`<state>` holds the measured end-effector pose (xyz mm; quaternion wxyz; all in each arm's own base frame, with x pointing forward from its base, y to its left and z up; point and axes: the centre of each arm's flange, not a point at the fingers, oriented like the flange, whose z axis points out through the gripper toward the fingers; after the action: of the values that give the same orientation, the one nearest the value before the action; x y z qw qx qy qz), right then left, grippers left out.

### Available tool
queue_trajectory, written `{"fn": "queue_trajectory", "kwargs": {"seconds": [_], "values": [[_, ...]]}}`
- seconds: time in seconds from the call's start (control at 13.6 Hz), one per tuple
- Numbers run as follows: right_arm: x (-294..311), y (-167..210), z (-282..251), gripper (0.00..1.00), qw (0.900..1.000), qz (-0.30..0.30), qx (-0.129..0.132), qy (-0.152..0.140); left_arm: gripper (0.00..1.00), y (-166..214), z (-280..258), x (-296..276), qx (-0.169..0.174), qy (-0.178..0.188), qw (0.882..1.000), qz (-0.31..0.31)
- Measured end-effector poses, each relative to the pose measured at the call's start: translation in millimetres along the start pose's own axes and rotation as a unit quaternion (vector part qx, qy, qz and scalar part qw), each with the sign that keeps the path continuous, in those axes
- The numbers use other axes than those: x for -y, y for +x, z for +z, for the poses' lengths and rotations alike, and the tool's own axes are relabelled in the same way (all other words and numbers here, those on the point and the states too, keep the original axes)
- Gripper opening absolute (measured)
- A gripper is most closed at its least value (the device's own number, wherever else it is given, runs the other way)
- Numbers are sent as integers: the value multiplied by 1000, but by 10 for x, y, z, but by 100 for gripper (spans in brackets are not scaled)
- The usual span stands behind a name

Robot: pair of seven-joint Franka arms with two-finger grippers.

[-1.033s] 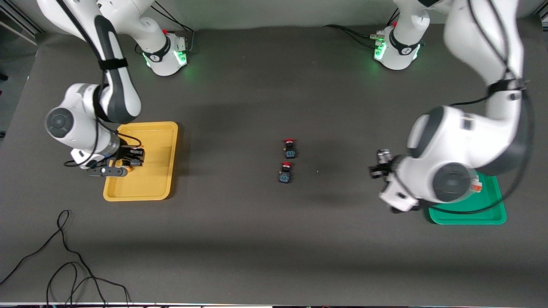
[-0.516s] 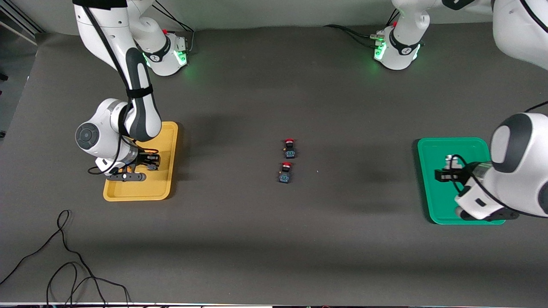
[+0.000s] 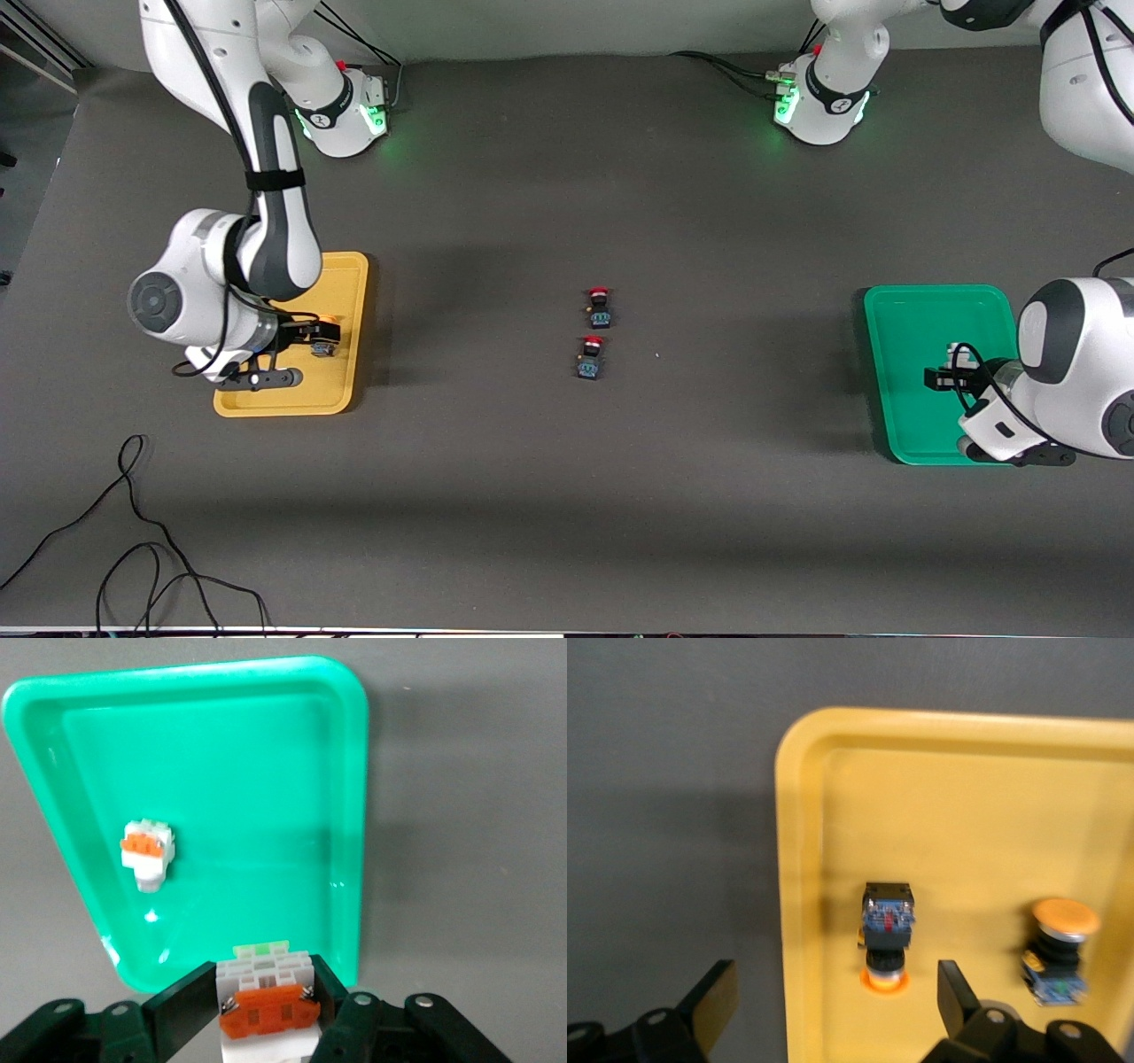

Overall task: Place green and yellow buttons in trays
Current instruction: 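Lower the button into the yellow tray while the left gripper lowers the block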

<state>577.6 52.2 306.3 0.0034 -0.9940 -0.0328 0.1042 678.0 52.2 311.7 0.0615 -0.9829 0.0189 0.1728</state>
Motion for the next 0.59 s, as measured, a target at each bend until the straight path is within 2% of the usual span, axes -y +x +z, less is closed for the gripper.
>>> {"fn": "queue_trajectory", "kwargs": {"seconds": [0.3, 0.59], "values": [[142, -28, -1111, 100, 999, -27, 27, 6, 47, 50, 538, 77, -25, -10, 1000, 5], [242, -156, -1815, 100, 999, -41, 34, 7, 47, 43, 963, 87, -54, -18, 998, 17]]}}
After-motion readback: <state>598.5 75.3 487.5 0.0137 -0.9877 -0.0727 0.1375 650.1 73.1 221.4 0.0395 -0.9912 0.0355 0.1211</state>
